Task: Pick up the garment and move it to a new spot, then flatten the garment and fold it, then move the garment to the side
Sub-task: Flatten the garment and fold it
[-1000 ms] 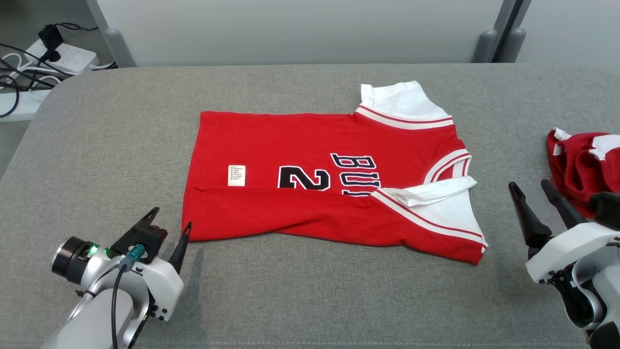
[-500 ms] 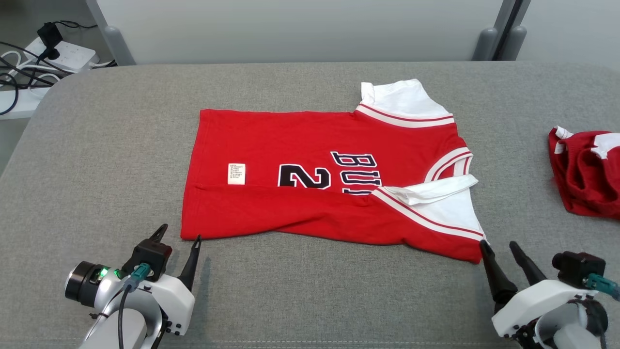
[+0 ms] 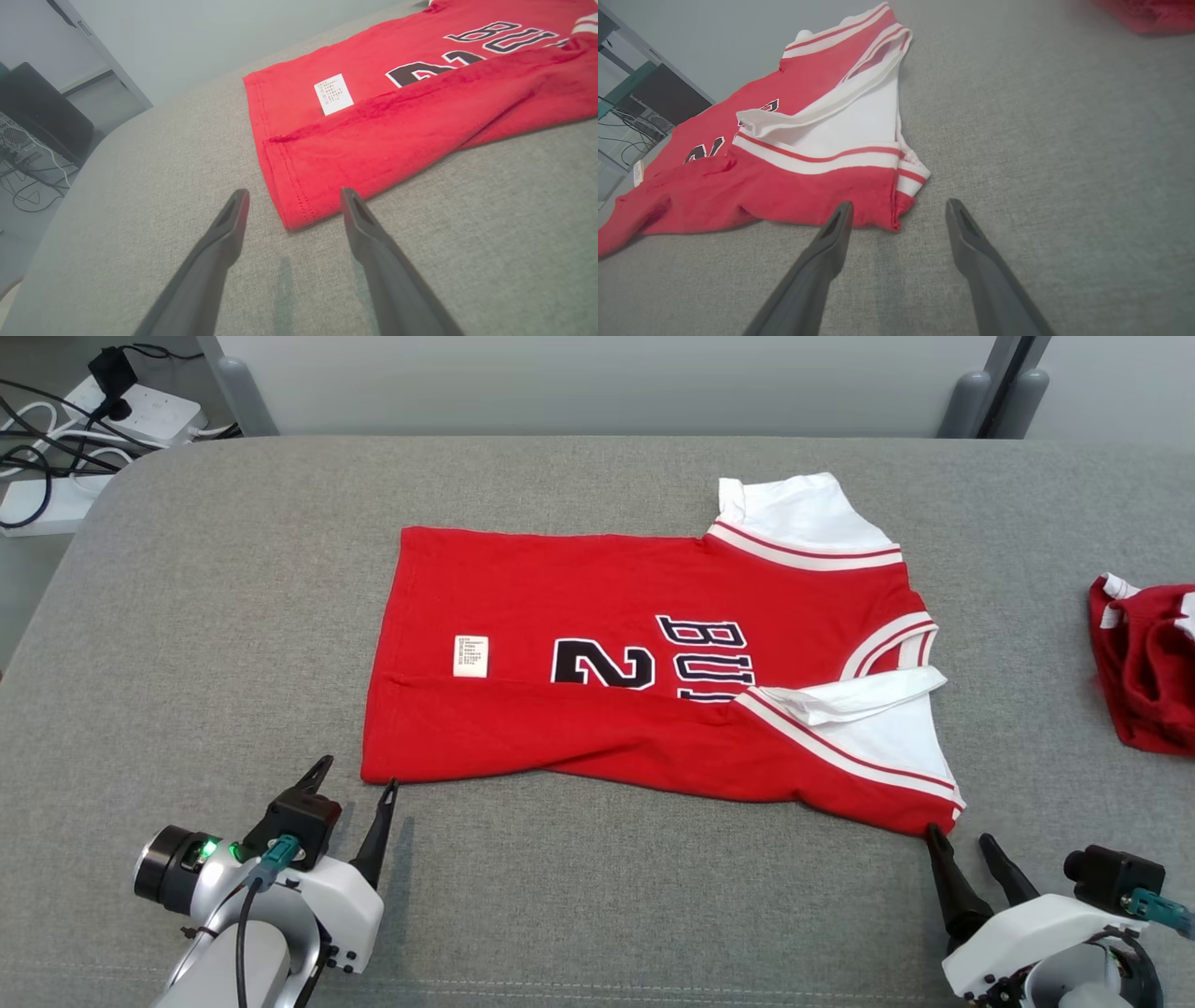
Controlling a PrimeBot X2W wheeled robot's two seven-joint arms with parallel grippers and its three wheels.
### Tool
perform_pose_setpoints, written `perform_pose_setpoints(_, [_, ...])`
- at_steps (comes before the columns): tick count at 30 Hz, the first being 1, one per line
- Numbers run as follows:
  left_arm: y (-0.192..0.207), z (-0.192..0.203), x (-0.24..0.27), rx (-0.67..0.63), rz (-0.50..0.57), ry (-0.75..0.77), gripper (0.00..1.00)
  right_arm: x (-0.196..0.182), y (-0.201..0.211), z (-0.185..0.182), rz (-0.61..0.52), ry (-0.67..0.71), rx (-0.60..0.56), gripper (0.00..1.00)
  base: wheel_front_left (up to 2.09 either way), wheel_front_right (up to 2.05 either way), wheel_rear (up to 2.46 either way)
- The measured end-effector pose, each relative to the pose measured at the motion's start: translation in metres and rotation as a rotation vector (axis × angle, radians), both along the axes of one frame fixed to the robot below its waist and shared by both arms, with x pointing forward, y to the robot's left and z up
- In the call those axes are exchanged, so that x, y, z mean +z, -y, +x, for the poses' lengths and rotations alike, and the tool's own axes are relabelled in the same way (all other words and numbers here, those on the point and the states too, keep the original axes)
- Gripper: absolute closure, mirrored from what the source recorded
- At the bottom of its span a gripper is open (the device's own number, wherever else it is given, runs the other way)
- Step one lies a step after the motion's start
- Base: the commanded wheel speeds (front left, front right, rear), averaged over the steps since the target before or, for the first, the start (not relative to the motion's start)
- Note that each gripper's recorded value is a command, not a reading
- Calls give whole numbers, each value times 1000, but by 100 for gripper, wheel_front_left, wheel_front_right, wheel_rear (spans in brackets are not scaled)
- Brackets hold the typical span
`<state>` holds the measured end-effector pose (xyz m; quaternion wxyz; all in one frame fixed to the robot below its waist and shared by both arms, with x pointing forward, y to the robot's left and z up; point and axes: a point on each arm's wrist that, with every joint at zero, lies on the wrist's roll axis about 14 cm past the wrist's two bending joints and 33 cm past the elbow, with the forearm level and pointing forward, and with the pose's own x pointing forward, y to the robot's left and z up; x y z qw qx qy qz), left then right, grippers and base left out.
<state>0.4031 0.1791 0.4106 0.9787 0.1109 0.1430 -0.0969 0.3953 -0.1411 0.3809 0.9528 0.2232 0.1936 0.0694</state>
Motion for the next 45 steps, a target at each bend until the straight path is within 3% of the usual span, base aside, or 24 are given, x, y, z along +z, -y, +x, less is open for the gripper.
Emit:
perform_pose_setpoints(19, [5,1,-8,-6,-15,-18,0,-5,-19,13,114,-36,-26,0,0,0,0])
perform_pose_setpoints(20, [5,1,-8,-7,-16,-19,0,-6,-20,13,120,-38,-28,4,0,0,0])
perform_pose_setpoints(21, [4,1,-9,-5,-18,-21,0,-6,-21,13,124,-40,-26,29,0,0,0])
perform_pose_setpoints(23, [2,1,-9,1,-16,-21,0,-7,-23,12,126,-46,-15,100,0,0,0])
perform_pose_setpoints(30, [2,3,-11,24,-49,-28,0,-7,-24,15,125,-44,-3,100,0,0,0])
perform_pose_setpoints(45, [0,11,-33,225,-331,-120,0,-7,-11,14,85,-33,-4,100,0,0,0])
